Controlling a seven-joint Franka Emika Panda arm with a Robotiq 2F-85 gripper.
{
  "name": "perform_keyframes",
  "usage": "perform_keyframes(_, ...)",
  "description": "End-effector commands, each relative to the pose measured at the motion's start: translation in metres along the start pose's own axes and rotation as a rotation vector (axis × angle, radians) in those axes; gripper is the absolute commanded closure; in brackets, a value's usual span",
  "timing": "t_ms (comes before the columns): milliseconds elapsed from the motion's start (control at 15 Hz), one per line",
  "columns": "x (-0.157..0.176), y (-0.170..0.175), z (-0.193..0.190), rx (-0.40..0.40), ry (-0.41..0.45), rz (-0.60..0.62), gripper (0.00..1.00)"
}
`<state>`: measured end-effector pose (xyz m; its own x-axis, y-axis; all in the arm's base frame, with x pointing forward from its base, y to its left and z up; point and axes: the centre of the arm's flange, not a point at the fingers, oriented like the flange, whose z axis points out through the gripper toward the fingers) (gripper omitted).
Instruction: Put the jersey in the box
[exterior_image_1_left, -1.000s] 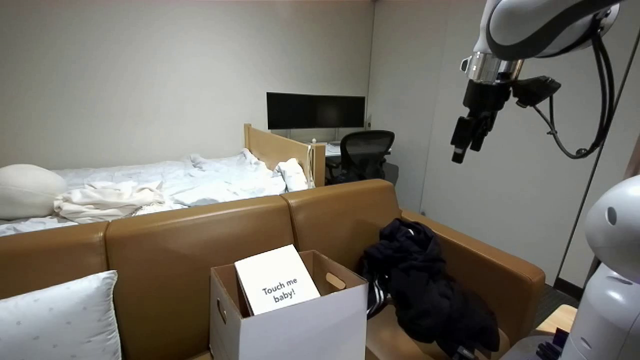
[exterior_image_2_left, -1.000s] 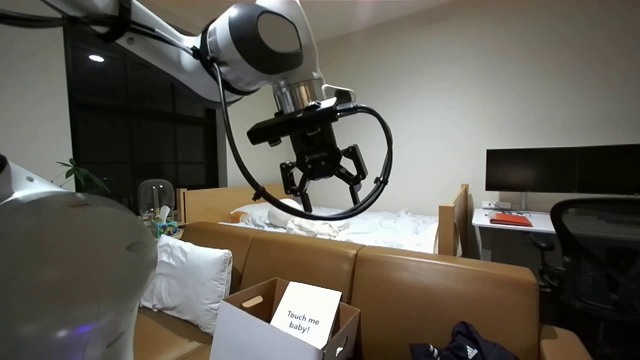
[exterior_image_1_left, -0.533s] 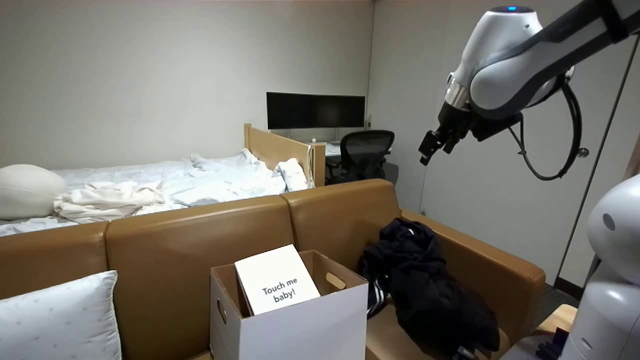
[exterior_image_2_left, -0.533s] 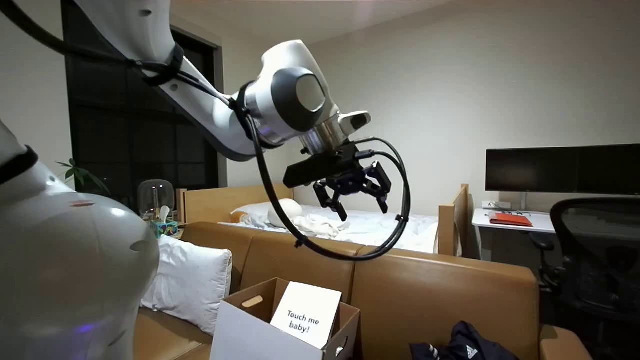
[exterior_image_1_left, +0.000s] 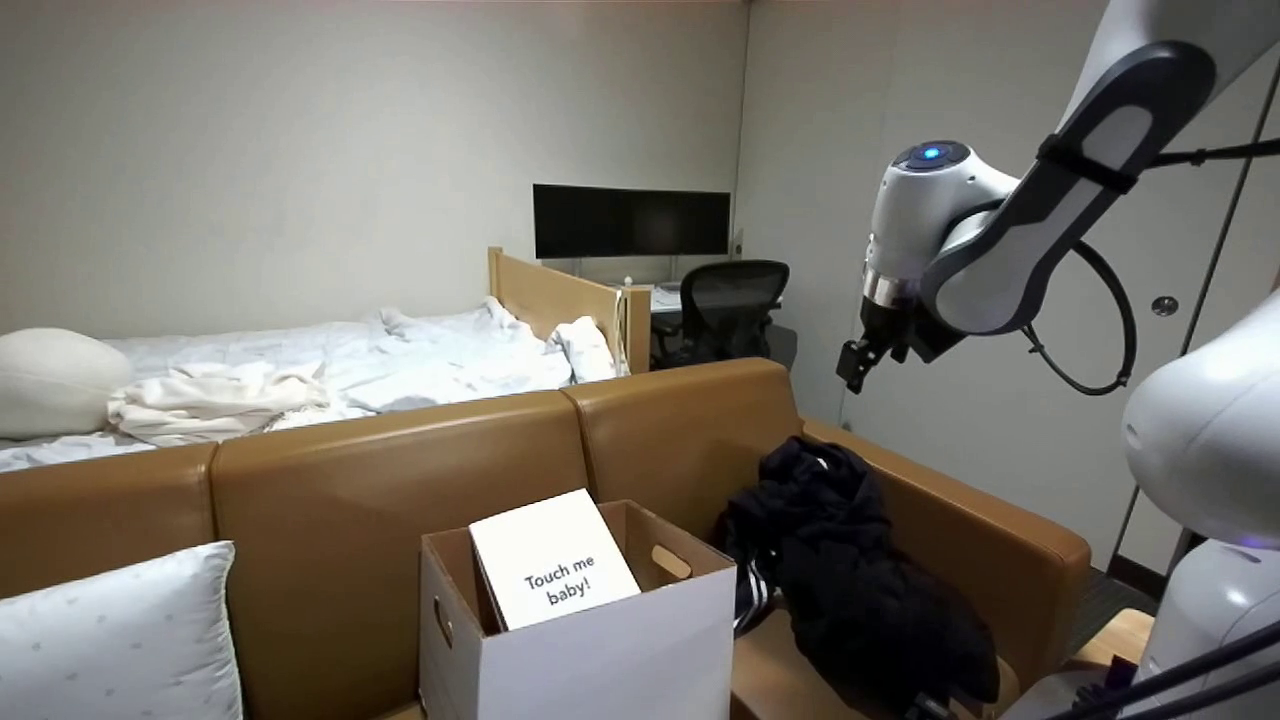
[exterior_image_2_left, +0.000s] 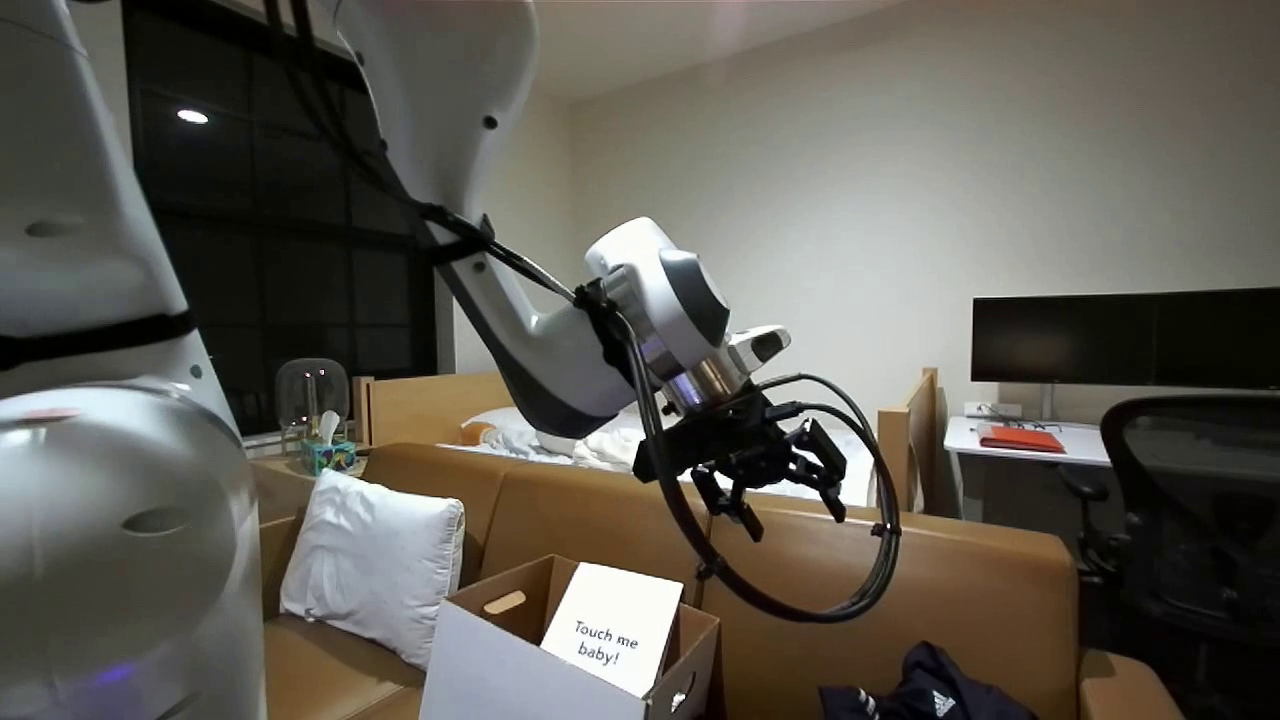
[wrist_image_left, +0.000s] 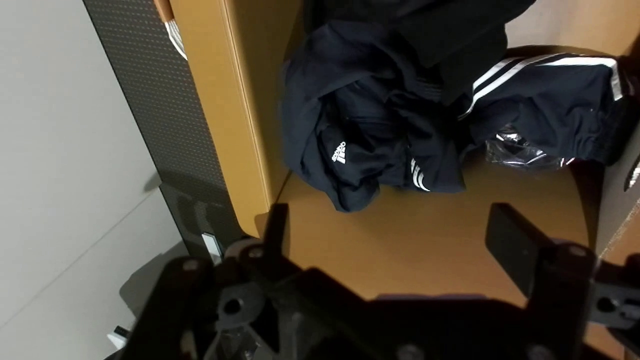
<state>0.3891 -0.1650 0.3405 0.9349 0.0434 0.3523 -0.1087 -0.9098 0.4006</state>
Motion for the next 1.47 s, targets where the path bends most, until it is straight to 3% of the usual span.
perform_keyframes(0,0.002,0.0,0.002,0.0,-0.002,-0.003,0.0)
perform_keyframes(200,0.009,-0.004,0.003,0.005,0.025,-0.008,0.0)
perform_keyframes(333,0.034,-0.007,0.016,0.006,0.055,0.007,0.0)
perform_keyframes(467,0.07,-0.005,0.037,0.019,0.038,-0.041,0.0)
perform_keyframes(533,0.089,-0.006,0.056,0.048,-0.025,-0.115,0.0)
perform_keyframes(933,0.154,-0.003,0.149,0.003,-0.121,-0.341,0.0)
perform_keyframes(1067,0.177,0.012,0.181,-0.044,-0.134,-0.319,0.0)
perform_keyframes(1133,0.185,0.022,0.199,-0.137,-0.136,-0.258,0.0)
perform_keyframes(1200,0.151,0.004,0.162,-0.046,-0.122,-0.292,0.0)
perform_keyframes(1400,0.156,0.007,0.175,-0.062,-0.127,-0.287,0.0)
